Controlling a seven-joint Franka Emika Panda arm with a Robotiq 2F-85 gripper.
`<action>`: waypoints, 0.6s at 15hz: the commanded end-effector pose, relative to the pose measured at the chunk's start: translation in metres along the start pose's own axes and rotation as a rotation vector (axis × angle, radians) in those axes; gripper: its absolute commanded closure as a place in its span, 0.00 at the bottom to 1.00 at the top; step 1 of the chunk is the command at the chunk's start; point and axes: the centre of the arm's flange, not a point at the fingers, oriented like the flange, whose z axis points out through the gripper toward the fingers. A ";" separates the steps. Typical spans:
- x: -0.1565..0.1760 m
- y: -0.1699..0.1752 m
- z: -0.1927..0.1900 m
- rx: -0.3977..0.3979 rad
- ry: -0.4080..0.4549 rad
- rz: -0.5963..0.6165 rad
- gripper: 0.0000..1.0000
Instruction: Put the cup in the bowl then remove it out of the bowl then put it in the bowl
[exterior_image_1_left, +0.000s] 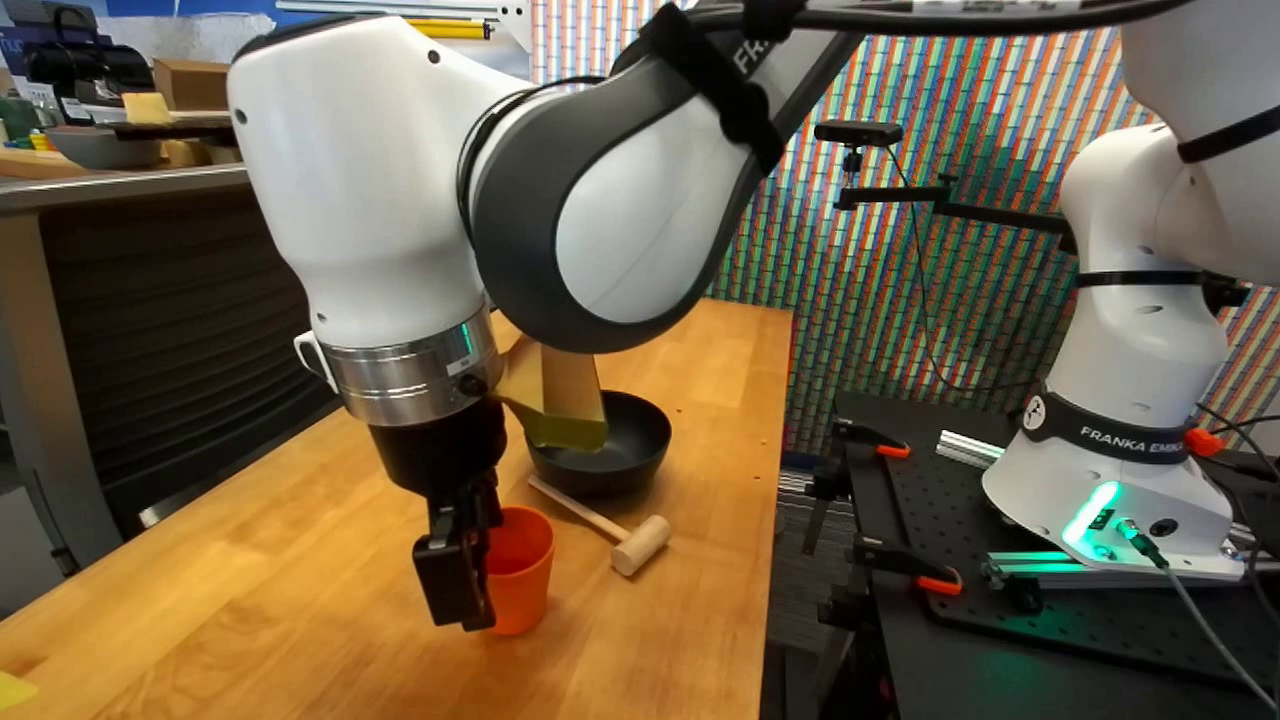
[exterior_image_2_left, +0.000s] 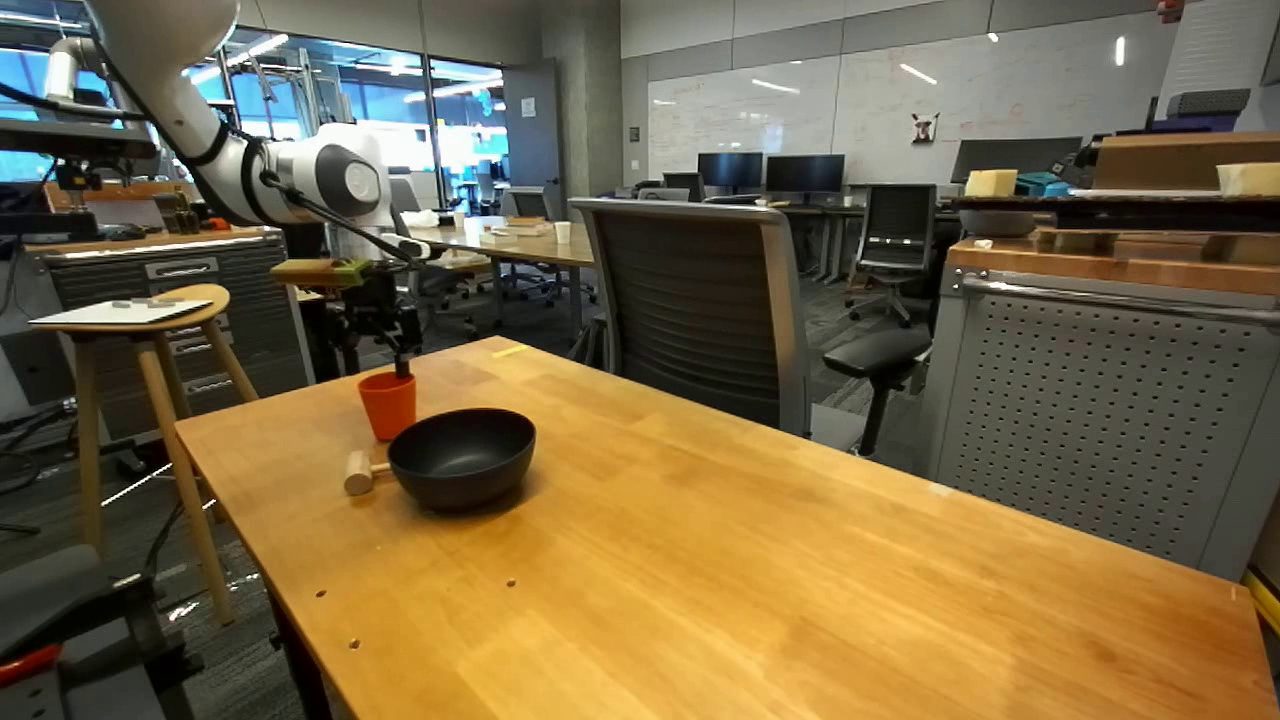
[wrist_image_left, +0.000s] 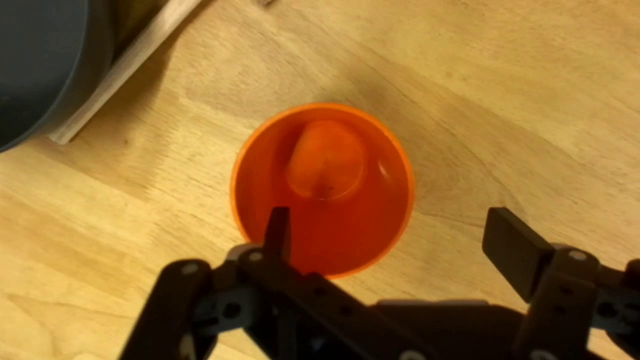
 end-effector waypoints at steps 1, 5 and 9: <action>0.003 -0.005 0.003 0.037 -0.031 -0.009 0.20; 0.001 -0.006 0.011 0.048 -0.041 -0.002 0.41; 0.001 -0.002 0.010 0.043 -0.042 0.002 0.73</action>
